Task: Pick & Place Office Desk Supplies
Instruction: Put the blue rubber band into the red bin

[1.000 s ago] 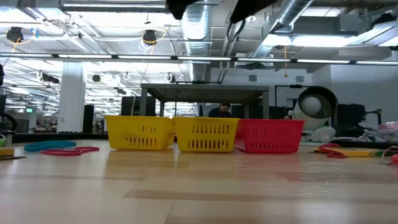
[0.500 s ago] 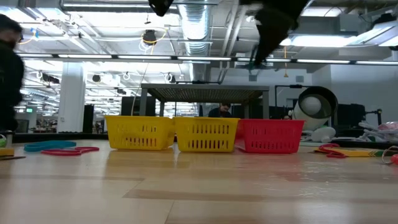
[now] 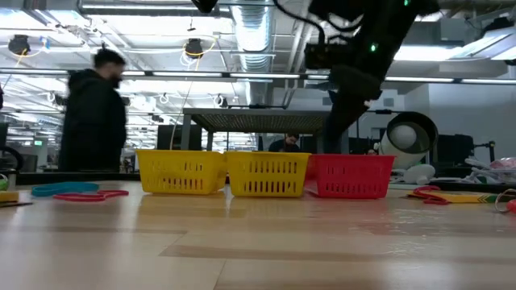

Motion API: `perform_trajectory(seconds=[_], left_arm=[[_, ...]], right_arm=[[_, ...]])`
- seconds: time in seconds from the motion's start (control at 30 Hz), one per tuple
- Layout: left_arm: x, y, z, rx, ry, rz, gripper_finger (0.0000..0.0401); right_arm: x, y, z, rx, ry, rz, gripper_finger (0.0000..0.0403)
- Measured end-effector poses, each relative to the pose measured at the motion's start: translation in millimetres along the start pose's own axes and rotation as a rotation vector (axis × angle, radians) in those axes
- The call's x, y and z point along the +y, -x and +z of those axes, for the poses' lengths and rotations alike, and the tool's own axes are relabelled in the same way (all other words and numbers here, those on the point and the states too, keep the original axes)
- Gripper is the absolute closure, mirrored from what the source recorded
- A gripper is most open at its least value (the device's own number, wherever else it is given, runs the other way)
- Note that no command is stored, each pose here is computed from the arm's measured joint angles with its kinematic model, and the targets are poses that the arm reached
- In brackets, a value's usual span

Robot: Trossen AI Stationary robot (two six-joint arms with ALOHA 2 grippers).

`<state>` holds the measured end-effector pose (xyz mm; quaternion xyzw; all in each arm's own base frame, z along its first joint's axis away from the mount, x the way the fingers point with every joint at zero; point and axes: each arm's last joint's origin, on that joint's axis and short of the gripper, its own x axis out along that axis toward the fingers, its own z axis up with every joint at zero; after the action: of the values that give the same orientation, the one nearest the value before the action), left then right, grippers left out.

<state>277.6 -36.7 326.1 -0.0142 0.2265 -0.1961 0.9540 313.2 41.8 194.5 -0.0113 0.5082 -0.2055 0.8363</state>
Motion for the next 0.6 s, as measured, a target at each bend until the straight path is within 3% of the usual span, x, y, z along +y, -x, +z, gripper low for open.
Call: perform_trajectory(seconds=[0.6], left_arm=[[-1, 0, 0, 0.001, 0.006, -0.004, 0.0179]], right_arm=[[-17, -26, -14, 0.084, -0.059, 0.120, 0.0403]])
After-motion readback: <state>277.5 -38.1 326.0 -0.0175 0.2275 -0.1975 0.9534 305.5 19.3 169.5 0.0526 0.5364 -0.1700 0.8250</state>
